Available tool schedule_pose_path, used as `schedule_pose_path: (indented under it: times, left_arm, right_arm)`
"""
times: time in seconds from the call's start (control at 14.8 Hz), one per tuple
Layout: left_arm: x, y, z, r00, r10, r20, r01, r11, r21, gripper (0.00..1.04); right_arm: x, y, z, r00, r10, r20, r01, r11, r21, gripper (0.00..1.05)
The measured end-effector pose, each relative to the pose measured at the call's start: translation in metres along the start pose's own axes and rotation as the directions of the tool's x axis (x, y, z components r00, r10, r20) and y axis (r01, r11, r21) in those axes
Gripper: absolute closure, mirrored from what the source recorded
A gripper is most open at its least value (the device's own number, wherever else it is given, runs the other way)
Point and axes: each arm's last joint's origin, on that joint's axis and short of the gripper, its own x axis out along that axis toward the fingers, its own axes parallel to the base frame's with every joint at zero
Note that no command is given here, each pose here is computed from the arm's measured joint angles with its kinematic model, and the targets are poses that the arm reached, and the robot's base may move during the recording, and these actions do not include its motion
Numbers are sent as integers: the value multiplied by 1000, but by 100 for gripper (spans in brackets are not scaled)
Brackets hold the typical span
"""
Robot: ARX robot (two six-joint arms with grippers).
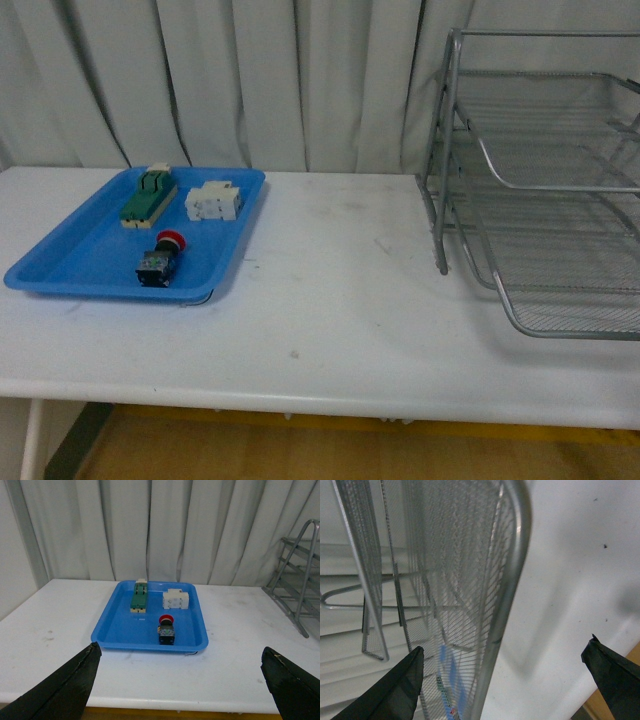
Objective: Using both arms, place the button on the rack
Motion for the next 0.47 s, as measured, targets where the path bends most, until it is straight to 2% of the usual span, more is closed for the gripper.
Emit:
schedule_pose_path:
  times: [0.27,0.47]
  left_arm:
    - [0,0,0,1000,0,0,0,1000,0,7]
    - [0,0,0,1000,0,0,0,1000,0,7]
  right_arm:
    - [-44,11,-8,999,31,24,-31,999,28,6]
    - [-83,32,-20,987,162,11,-162,987,7,6]
